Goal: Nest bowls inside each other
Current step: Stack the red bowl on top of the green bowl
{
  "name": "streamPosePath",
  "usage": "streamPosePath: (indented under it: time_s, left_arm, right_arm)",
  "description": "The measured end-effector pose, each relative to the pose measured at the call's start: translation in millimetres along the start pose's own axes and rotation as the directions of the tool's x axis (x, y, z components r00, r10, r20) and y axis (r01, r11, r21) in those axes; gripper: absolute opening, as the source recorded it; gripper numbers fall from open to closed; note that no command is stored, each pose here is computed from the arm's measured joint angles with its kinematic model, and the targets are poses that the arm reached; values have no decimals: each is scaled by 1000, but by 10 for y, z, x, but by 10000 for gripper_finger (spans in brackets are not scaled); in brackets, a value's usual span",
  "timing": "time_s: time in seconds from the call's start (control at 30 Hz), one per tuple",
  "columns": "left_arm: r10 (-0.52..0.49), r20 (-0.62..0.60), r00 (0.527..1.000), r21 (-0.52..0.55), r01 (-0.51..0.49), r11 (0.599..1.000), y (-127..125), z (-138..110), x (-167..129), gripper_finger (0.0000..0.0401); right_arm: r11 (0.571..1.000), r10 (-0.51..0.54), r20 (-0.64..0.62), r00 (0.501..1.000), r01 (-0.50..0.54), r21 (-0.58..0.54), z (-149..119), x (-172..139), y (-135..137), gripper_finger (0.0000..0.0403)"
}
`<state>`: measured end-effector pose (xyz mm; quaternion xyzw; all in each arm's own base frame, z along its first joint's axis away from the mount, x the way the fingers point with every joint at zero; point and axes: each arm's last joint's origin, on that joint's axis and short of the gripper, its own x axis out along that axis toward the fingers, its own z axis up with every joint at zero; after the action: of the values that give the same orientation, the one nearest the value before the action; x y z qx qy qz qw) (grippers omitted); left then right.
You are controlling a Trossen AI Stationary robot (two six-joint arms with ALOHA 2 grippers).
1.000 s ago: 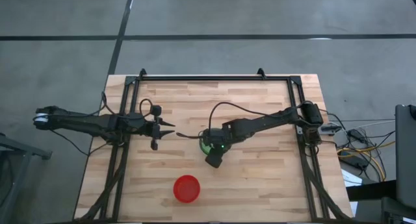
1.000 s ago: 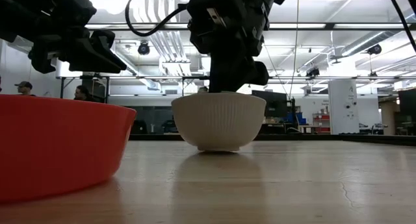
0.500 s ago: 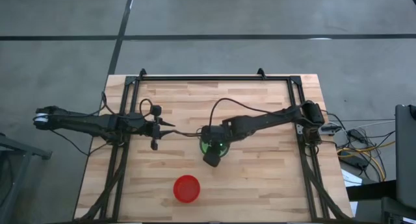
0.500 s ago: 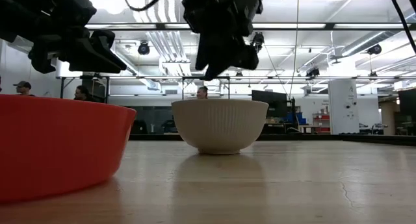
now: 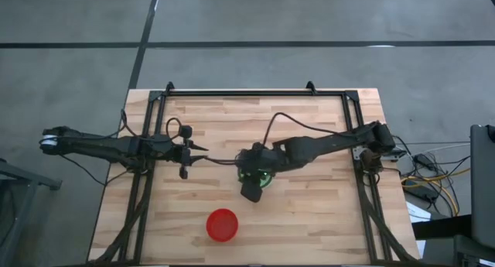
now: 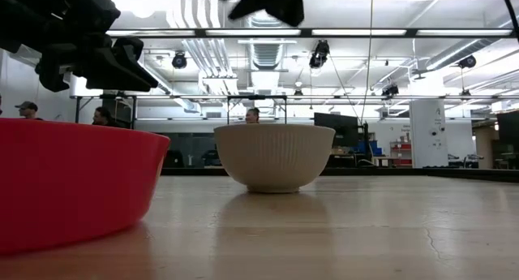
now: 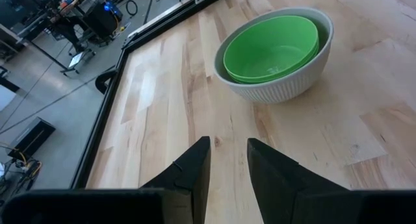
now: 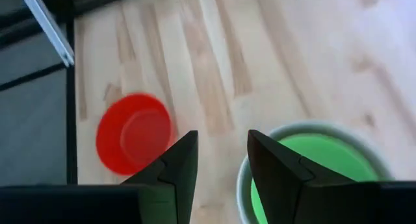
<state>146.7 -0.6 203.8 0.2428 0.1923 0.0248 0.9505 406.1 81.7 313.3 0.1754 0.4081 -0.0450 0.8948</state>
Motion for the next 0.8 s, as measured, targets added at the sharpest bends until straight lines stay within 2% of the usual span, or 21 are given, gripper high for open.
streamPosePath:
  time_s: [0.17, 0.4, 0.8]
  left_arm:
    - [0, -1, 1000, 0, 0, 1000, 0, 0, 0, 108]
    - [0, -1, 1000, 0, 0, 1000, 0, 0, 0, 108]
    - [0, 0, 1000, 0, 0, 1000, 0, 0, 0, 108]
  right_arm:
    - [1000, -3, 72, 997, 4, -15, 33, -254, 53, 132]
    - [1000, 5, 105, 994, -3, -22, 22, -401, 101, 132]
    - [994, -56, 241, 969, 78, -82, -30, -762, 249, 132]
